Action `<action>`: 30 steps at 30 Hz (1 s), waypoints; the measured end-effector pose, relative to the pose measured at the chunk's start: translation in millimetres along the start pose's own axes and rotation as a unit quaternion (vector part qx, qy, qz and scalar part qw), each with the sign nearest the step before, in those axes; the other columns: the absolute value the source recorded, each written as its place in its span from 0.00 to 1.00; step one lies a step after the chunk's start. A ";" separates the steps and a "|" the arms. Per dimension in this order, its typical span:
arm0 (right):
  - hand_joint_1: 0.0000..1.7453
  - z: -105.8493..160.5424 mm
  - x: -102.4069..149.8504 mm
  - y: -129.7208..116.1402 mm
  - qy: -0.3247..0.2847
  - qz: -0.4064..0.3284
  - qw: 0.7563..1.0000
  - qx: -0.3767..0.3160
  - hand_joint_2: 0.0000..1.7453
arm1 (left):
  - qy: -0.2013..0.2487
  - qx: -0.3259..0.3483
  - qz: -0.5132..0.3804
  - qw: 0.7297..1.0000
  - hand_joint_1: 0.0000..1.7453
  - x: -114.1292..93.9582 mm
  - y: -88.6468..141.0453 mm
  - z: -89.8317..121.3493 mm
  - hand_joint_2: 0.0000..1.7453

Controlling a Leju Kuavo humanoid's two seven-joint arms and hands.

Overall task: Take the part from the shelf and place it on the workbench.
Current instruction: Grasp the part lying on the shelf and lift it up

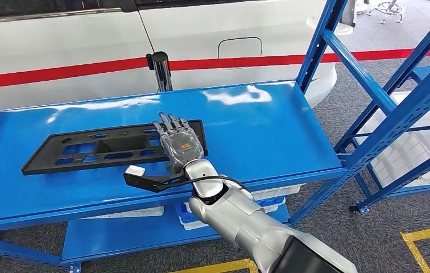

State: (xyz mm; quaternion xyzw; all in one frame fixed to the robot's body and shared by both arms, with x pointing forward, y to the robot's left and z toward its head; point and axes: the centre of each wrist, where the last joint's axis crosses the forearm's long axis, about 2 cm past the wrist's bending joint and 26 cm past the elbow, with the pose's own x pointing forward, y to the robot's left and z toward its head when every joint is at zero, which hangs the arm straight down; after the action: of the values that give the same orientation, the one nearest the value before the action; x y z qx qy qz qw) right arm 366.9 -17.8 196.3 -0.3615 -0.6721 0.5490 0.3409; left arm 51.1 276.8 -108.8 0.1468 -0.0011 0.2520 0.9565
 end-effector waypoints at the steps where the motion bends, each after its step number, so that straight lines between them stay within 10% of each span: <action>1: 0.00 -0.8 -3.4 0.4 0.004 0.005 1.000 -0.001 1.00 | 0.001 0.001 0.002 1.000 0.00 0.0 0.2 0.0 0.00; 19: 0.00 -5.8 -23.9 1.0 0.041 0.041 0.998 0.003 1.00 | -0.005 0.003 0.015 1.000 0.00 0.0 1.2 -0.4 0.00; 24: 0.95 -6.0 -27.8 1.4 0.047 0.050 0.998 -0.001 1.00 | -0.011 0.000 0.018 1.000 0.00 -0.1 1.3 -0.5 0.00; 30: 0.99 -5.9 -32.1 1.6 0.043 0.059 0.997 -0.007 1.00 | -0.011 -0.003 0.024 1.000 0.00 -0.1 1.9 -0.8 0.00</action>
State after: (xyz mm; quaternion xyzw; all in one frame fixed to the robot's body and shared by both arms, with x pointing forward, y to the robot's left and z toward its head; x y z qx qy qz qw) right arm 388.4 -42.4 193.7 -0.4260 -0.6385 0.5472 0.3339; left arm 50.0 278.5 -109.1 0.1467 -0.0160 0.2734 0.9505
